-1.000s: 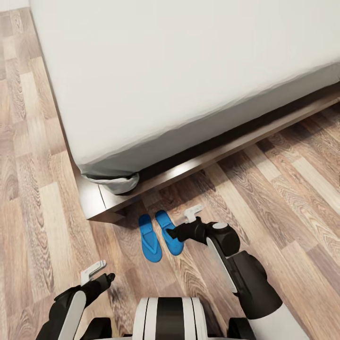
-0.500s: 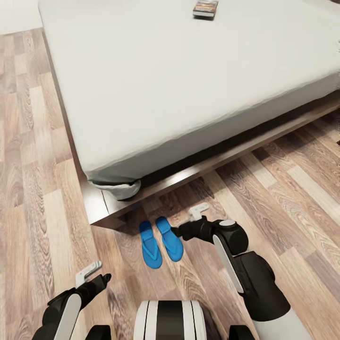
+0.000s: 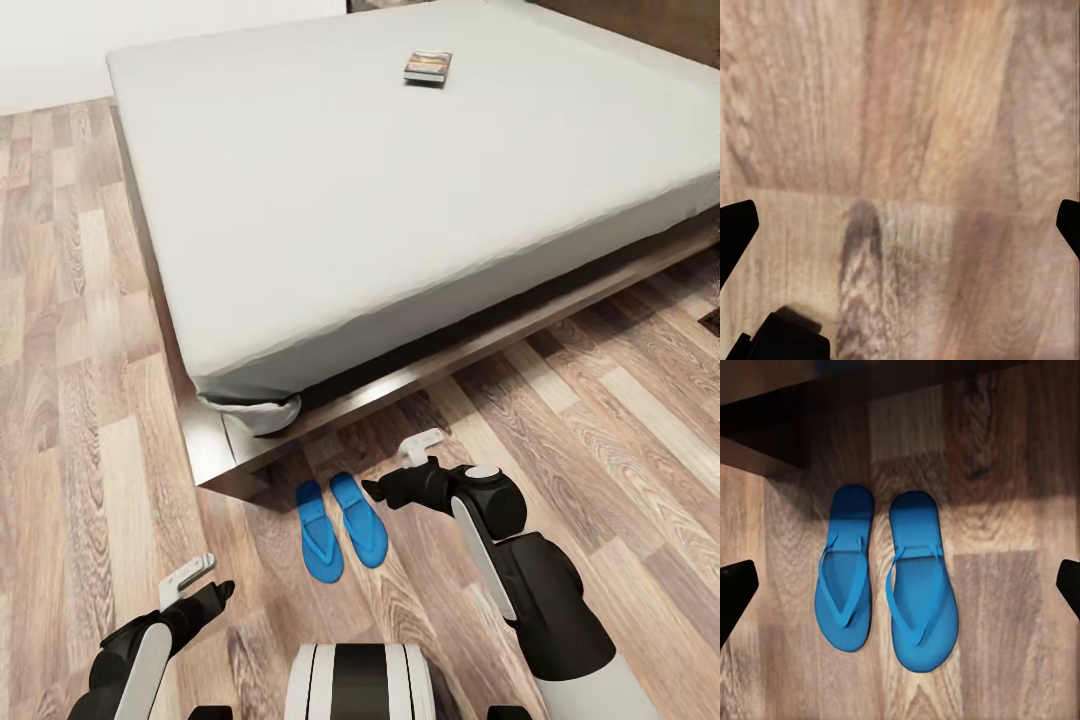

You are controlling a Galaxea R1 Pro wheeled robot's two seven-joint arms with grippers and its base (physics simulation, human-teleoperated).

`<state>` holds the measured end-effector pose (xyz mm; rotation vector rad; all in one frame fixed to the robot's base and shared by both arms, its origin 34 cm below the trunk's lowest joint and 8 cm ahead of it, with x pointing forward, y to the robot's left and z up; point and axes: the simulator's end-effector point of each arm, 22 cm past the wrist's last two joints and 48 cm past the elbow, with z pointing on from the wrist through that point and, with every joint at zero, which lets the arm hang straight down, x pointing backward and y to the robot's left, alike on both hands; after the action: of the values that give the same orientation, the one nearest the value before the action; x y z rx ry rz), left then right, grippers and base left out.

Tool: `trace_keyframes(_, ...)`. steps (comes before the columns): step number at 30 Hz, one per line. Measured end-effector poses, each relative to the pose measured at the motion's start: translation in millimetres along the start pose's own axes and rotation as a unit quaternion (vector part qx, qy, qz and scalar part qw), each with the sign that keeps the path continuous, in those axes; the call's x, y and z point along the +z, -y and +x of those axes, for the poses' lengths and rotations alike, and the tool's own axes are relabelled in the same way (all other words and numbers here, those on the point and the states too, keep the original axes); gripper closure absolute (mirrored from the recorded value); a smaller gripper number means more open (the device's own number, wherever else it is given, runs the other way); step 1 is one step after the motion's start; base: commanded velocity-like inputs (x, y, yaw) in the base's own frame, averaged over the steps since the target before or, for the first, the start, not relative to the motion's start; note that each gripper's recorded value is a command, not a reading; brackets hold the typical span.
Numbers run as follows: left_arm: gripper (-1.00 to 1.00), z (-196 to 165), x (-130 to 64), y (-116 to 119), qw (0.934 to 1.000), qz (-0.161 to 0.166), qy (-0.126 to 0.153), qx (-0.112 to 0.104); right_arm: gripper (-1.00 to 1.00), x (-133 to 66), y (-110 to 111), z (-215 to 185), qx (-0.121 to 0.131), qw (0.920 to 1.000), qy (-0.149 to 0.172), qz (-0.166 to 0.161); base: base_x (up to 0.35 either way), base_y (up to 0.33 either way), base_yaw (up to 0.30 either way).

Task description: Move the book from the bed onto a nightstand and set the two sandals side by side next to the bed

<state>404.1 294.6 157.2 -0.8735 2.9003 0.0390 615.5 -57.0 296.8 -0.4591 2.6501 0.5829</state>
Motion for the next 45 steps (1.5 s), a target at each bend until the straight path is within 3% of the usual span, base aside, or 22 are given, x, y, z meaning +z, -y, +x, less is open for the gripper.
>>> trace_keyframes(45, -1.0, -54, -62.4, 30, 0.9959, 0.048, 0.077, -0.005, -1.0, -83.8, -11, -70, -0.025, 0.9958, 0.083, 0.03, 0.0, 0.0, 0.0)
